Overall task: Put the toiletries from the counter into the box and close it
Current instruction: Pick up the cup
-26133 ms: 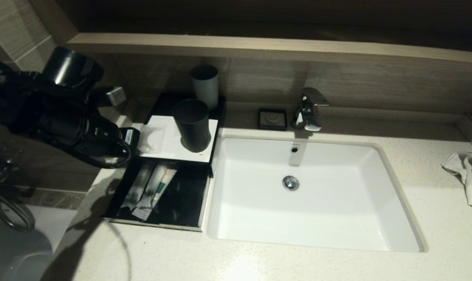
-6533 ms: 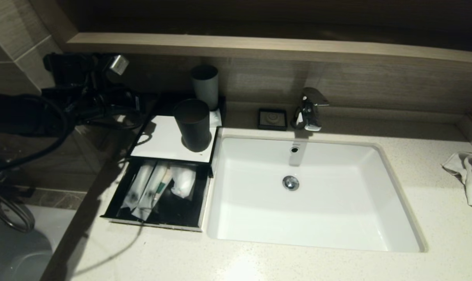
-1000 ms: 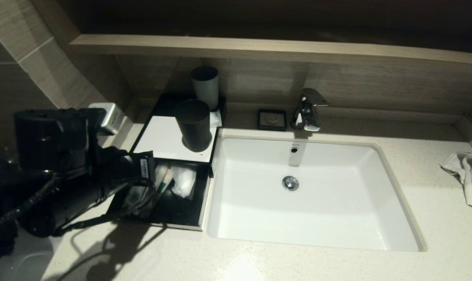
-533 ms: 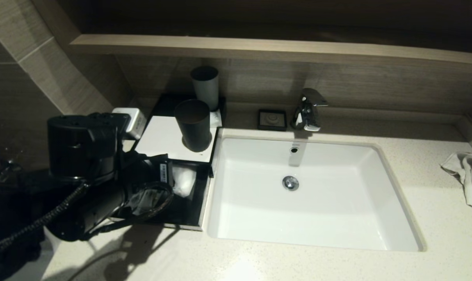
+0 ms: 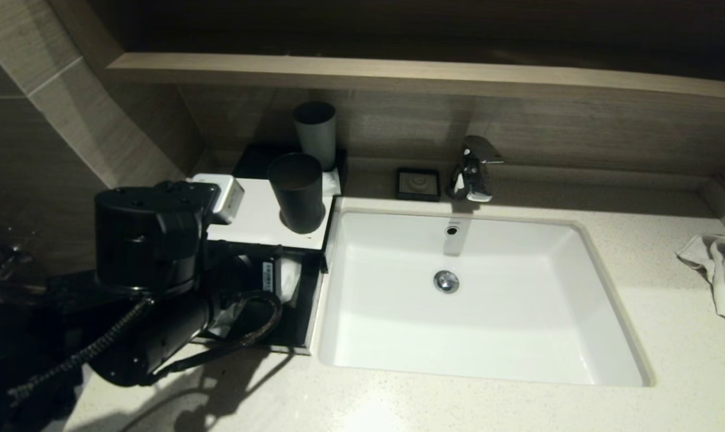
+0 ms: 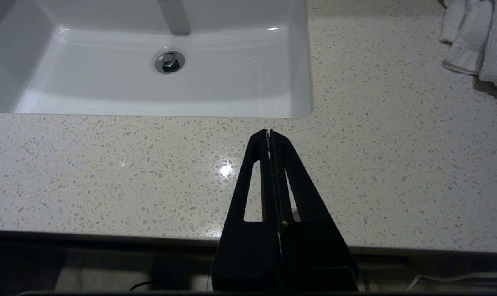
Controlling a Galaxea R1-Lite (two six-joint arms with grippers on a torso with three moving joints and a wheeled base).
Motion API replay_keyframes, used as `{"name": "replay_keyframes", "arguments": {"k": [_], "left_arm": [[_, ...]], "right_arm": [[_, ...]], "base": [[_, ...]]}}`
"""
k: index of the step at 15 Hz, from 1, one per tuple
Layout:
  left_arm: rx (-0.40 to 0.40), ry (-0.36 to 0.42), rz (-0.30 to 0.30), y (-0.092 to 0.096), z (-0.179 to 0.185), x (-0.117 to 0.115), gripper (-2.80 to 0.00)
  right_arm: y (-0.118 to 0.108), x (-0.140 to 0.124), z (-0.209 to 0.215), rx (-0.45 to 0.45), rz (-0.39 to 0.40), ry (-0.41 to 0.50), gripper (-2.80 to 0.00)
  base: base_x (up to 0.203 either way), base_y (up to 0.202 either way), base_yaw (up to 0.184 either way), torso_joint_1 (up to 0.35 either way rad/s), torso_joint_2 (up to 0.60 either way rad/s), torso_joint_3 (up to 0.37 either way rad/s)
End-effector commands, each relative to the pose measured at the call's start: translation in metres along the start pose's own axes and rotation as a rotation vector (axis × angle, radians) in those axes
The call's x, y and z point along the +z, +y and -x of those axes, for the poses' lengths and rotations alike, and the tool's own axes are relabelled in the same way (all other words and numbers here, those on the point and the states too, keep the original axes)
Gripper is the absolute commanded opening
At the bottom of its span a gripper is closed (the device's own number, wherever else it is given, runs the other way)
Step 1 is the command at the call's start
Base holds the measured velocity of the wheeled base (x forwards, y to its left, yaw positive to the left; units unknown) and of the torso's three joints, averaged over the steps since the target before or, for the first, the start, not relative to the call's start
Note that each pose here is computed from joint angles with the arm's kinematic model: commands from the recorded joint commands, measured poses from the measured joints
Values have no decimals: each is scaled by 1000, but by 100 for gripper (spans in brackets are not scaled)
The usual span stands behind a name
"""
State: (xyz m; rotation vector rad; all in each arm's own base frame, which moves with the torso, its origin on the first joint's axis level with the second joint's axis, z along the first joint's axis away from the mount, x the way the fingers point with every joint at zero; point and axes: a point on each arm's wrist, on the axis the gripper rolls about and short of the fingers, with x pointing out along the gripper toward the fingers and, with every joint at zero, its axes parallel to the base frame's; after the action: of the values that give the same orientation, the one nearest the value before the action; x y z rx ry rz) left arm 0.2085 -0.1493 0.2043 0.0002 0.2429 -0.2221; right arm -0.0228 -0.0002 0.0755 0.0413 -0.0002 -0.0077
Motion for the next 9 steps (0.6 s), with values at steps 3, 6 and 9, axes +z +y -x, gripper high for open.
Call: {"name": "replay_keyframes", "arguments": {"k": [3, 6, 9], "left_arm": [[33, -18, 4, -4, -7, -4, 0], [59, -37, 7, -12, -22, -12, 0], [62, -67, 17, -21, -33, -16, 0]], "right_arm": [[0, 0, 0, 0, 0, 0, -280], [0, 0, 0, 0, 0, 0, -280], [0, 0, 0, 0, 0, 0, -280]], "base": [[0, 0, 0, 0, 0, 0], [0, 0, 0, 0, 0, 0], [0, 0, 0, 0, 0, 0]]}}
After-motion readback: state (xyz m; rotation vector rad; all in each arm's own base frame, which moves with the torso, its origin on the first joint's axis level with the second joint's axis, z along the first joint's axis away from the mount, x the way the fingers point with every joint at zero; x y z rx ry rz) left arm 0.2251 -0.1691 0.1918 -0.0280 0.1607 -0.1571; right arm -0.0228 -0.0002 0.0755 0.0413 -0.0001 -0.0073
